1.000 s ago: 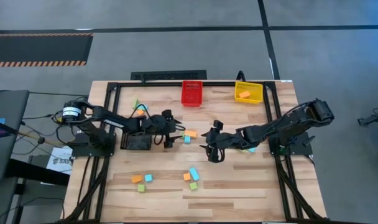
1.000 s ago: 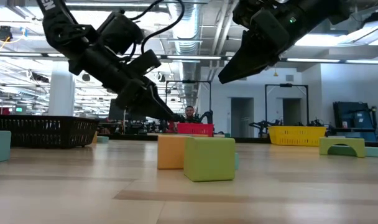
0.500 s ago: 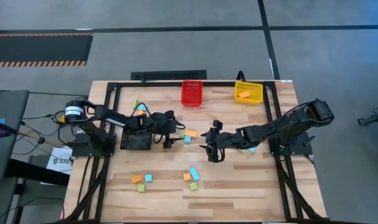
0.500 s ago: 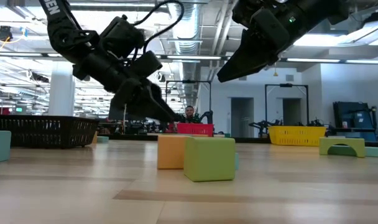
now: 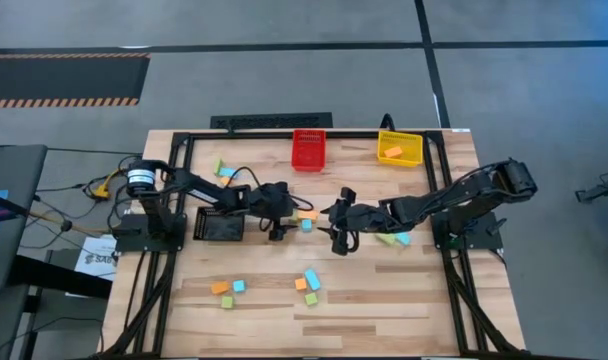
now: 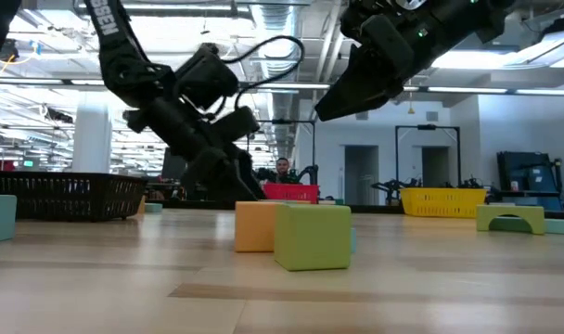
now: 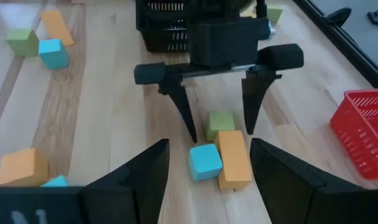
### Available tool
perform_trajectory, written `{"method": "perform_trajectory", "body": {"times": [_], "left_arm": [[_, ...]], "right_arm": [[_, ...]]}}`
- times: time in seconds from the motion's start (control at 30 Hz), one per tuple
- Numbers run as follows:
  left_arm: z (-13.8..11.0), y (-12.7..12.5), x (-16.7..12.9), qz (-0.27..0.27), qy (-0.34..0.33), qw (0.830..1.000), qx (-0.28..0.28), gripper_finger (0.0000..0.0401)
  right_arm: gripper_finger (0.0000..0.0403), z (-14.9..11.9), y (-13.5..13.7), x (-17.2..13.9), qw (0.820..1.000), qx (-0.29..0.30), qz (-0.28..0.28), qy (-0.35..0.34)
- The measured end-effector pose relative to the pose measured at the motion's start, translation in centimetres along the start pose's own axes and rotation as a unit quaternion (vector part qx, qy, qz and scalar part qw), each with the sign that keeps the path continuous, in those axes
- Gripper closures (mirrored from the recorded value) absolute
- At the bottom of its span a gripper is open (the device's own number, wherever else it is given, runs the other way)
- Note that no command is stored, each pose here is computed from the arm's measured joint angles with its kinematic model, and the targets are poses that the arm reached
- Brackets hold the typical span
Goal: Sort & place blocks by color
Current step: Put the green block into the black bin
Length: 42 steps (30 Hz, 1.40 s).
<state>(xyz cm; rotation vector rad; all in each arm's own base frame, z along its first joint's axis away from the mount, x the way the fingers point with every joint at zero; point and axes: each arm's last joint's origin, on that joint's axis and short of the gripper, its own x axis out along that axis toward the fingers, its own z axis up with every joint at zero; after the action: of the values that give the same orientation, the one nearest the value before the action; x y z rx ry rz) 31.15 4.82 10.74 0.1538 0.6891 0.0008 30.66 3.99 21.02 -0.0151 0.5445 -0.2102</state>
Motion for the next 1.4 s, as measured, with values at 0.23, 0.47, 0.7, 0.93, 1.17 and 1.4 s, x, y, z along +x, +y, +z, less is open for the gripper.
{"method": "perform_trajectory", "body": {"times": [0.23,0.47,0.7,0.93,1.17,1.4], "left_arm": [[-0.2,0.2,-0.1,-0.002,0.018,1.0,-0.012,0.0083],[-0.5,0.3,-0.1,-0.012,0.031,0.999,-0.022,0.0105],[-0.5,0.3,-0.1,-0.012,0.028,0.999,-0.019,0.0198],[1.3,0.7,-2.3,0.017,0.005,1.0,-0.006,0.03],[3.8,-0.1,-9.2,0.021,0.012,1.0,-0.019,0.03],[2.9,-3.7,-14.9,0.127,0.072,0.982,-0.115,0.03]], "right_arm": [[0.0159,-0.1,0.1,0.0,1.0,-0.004,0.003,0.002],[0.0159,0.0,0.0,0.0,1.0,-0.007,0.001,0.002],[0.0159,0.0,0.0,0.0,1.0,-0.005,0.0,0.002],[0.0159,0.0,0.0,0.0,1.0,-0.004,0.0,0.002],[0.0159,0.0,0.0,0.0,1.0,-0.004,0.001,-0.001],[0.0159,0.7,0.1,0.0,0.998,-0.043,0.003,-0.035]]}}
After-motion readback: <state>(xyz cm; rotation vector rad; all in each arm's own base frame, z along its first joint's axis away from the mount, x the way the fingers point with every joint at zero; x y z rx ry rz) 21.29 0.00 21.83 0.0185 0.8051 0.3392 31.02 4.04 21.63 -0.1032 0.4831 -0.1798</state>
